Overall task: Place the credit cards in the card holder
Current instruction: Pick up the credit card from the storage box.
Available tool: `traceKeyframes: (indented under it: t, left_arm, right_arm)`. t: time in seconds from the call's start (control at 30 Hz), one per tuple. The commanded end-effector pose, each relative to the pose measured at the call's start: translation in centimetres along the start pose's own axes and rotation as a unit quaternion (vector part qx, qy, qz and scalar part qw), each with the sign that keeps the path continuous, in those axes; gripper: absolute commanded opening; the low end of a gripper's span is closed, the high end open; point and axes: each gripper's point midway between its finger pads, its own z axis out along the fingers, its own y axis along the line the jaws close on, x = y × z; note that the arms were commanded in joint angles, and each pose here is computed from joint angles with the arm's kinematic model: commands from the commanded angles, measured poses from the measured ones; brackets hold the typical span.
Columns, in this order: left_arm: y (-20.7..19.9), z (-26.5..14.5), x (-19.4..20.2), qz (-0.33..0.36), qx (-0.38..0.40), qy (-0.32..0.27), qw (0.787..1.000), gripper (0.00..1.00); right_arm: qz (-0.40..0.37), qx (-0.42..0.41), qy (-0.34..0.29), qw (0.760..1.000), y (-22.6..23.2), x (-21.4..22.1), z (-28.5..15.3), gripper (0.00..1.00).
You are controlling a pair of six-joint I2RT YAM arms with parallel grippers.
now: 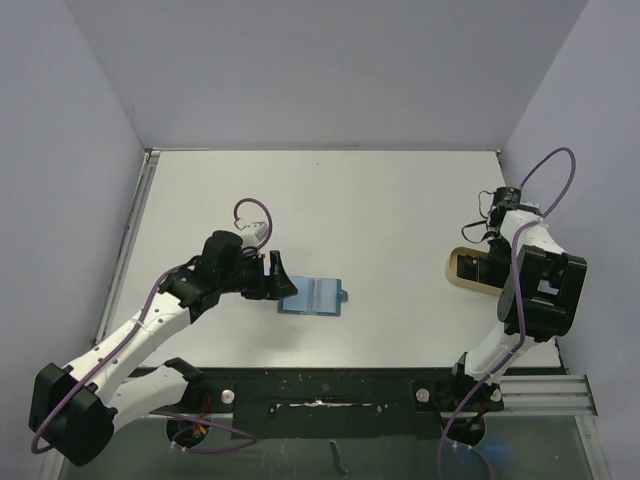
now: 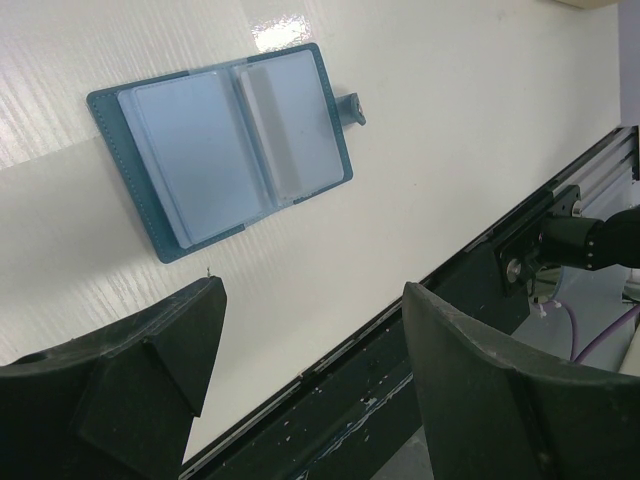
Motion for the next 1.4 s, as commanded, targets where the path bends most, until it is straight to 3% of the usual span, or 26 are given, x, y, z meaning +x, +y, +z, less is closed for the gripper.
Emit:
traceKeyframes:
  t: [0.0,0.1,0.77,1.37]
  left_arm:
    - [-0.8,-0.3,-1.4,0.011,0.016,-0.026,0.999,0.7]
    - [-0.9,-0.3,-1.4,0.011,0.016,-0.026,0.999,0.7]
    - [-0.8,-0.2,-1.4,0.011,0.016,-0.026,0.999,0.7]
    - [-0.9,-0.2,-1.4,0.012,0.018,-0.025,0.999,0.7]
  right_arm:
    - [0.015,0.026,-0.023,0.999,-1.2,-1.2,-0.3,0.33]
    - [0.017,0.029,-0.027,0.999,-1.5,-1.5,-0.5,0.25]
    - [0.023,0.022,-0.044,0.999,-1.9,-2.4,-1.8,0.12]
    - [0.025,-0.008,-0.053,0.998,-1.8,-3.4,-3.6,0.14]
